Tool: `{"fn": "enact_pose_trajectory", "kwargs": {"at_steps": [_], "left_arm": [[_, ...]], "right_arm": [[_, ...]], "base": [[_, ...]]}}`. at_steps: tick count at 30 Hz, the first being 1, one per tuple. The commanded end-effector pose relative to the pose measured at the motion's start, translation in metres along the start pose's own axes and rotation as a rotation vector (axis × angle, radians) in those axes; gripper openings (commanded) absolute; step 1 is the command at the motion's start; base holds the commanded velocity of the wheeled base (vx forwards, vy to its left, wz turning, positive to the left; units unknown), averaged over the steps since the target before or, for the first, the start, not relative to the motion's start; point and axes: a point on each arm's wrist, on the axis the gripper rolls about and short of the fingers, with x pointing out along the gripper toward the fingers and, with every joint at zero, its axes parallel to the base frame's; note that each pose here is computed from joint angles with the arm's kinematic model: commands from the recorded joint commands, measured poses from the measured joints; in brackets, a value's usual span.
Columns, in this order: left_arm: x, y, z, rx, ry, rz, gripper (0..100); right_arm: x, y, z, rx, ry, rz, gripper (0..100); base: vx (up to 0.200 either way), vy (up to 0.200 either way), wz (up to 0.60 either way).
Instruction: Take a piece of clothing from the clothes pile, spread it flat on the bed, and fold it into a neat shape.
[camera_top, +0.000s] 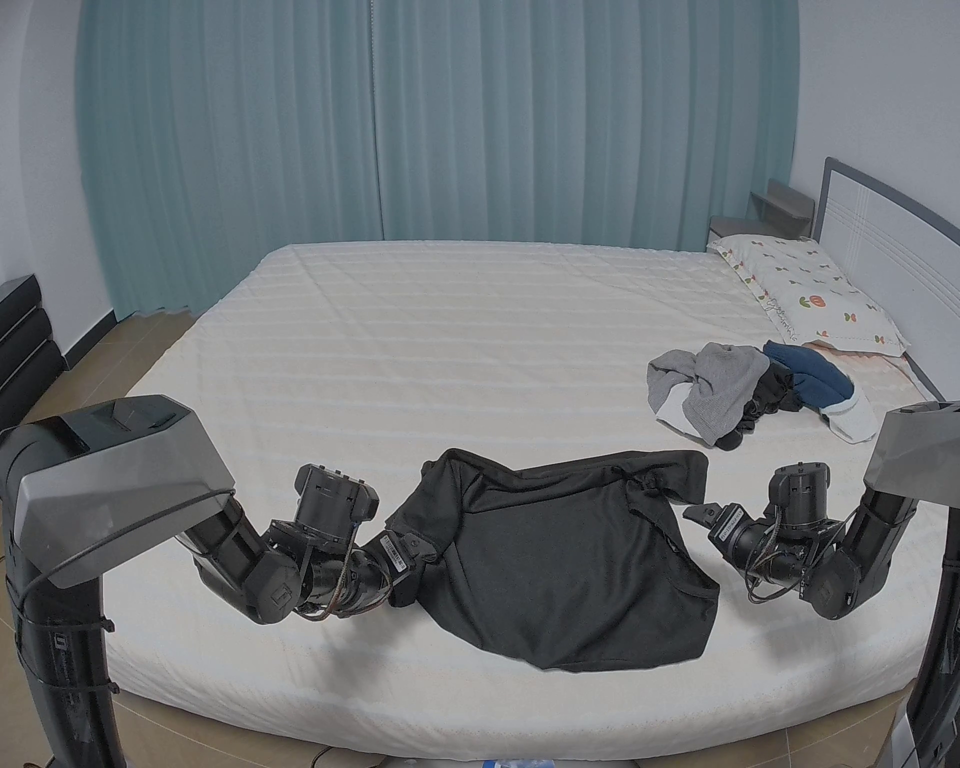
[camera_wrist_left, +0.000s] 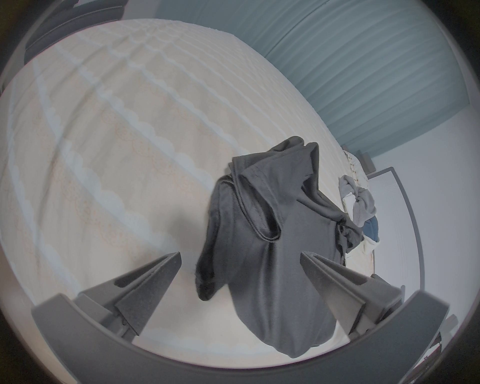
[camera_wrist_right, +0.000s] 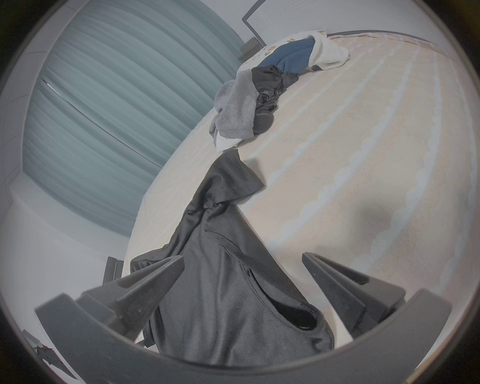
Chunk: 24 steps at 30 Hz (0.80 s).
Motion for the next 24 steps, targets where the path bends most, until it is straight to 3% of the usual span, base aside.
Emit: {"fn": "enact_pose_trajectory", "kwargs": {"at_steps": [1,9,10,20,24], "left_arm": [[0.006,0.002,-0.005,0.023,0.011,0.017,100],[0.011,0.001,-0.008,0.059,0.01,0.024,100],[0.011,0.001,-0.008,0.06,0.009,0.023,0],[0.014,0.002,-0.019,0.077,-0.019,0.075,0],[0.003,0.016,-0.021,0.057,-0.033,0.117,0]], "right_arm": [[-0.001,0.0,-0.002,-0.003,0.0,0.002,100],[-0.003,0.003,0.001,-0.006,-0.019,0.02,100],[-0.003,0.003,0.001,-0.006,-0.019,0.02,100],[-0.002,0.002,0.0,-0.006,-0.017,0.018,100],[-0.004,0.001,-0.001,-0.006,-0.014,0.012,100]], "base": [[0.0,0.0,0.0],[0.0,0.0,0.0],[0.0,0.0,0.0],[0.0,0.0,0.0],[0.0,0.0,0.0]]}}
